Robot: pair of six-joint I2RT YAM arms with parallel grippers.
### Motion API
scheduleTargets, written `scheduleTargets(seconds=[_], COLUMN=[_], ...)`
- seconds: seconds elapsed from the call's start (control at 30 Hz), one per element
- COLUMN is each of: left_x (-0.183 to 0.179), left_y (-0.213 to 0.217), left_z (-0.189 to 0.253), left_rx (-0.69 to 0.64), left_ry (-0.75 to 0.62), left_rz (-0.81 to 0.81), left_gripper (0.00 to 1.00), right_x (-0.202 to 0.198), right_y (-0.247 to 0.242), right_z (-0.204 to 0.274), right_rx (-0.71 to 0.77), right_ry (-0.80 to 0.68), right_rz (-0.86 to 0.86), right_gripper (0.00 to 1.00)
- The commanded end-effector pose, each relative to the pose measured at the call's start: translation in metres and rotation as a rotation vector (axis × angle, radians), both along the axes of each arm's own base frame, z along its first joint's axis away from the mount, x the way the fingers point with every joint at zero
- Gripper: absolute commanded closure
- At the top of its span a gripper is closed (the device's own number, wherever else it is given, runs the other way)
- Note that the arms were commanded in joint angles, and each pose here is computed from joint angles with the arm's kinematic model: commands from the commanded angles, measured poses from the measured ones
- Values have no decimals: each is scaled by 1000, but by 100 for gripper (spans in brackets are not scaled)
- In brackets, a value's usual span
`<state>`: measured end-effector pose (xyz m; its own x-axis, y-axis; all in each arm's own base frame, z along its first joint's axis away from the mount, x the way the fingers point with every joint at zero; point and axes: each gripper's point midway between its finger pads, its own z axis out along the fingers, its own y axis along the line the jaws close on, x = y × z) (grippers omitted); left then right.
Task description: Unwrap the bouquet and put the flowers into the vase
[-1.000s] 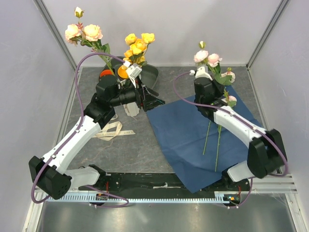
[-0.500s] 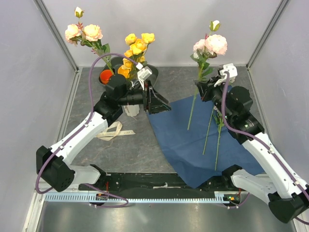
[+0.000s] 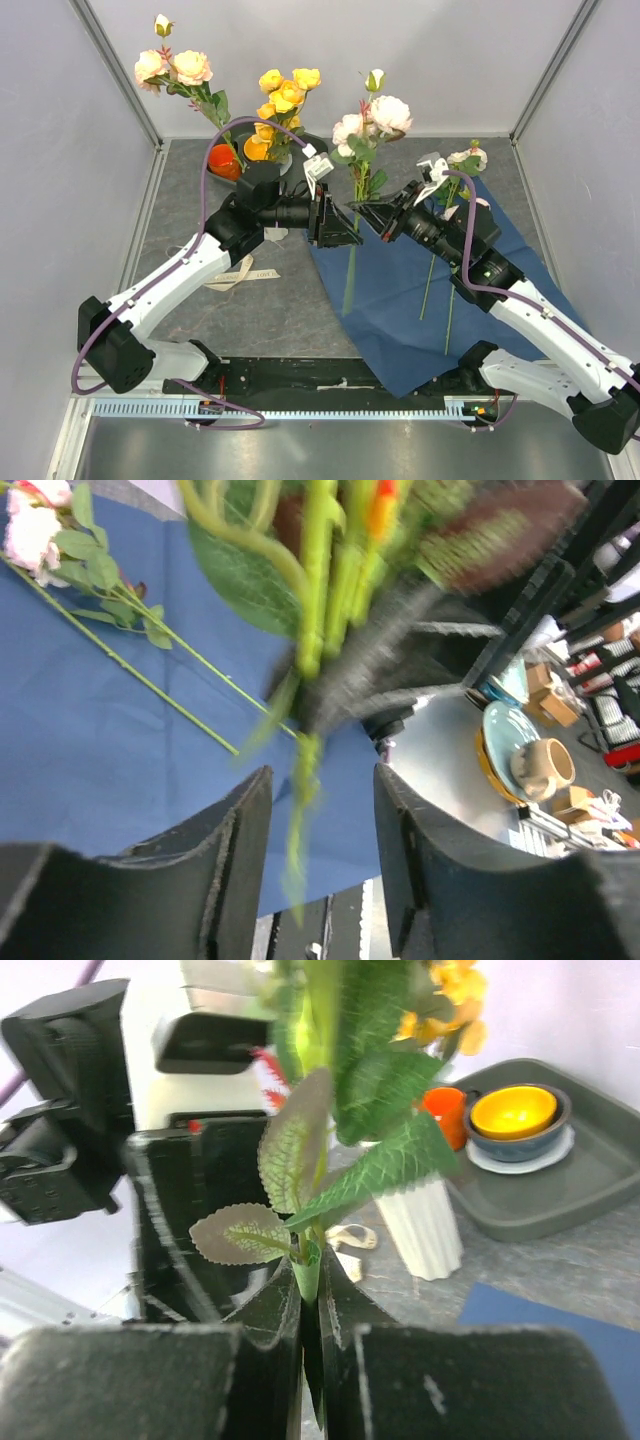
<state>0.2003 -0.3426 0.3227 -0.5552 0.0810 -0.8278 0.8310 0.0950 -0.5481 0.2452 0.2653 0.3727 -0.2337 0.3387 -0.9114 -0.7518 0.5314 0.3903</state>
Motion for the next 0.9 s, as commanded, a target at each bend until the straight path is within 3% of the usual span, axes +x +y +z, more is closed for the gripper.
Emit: scheduleTargets(seconds=[0.0, 0.4, 0.47, 0.53, 0.57, 0.73, 0.87], left_x=[11, 18, 18, 17, 18, 19, 17], left_y=[-1, 8, 8, 9, 10, 10, 9], left_z=[15, 21, 22, 23, 23, 24, 23], left_rx=[-1, 9, 11, 17, 20, 17, 12], left_ry=[-93, -149, -155, -160, -163, -169, -163], left_rz=[41, 120, 119, 119, 124, 124, 110], left_gripper=[51, 62, 57, 43, 42, 59, 61], right_x=[-22, -22, -22, -18, -19, -23, -25], right_y=[11, 22, 20, 13, 10, 4, 10], right_z=[30, 6, 5, 5, 8, 14, 9], right_rx=[63, -76, -98, -118, -121, -120, -125], right_ry=[-79, -64, -78, -82, -92, -112, -97], right_rz=[61, 22, 9, -29, -43, -49, -18], right_gripper=[100, 100, 100, 100, 100, 100, 100])
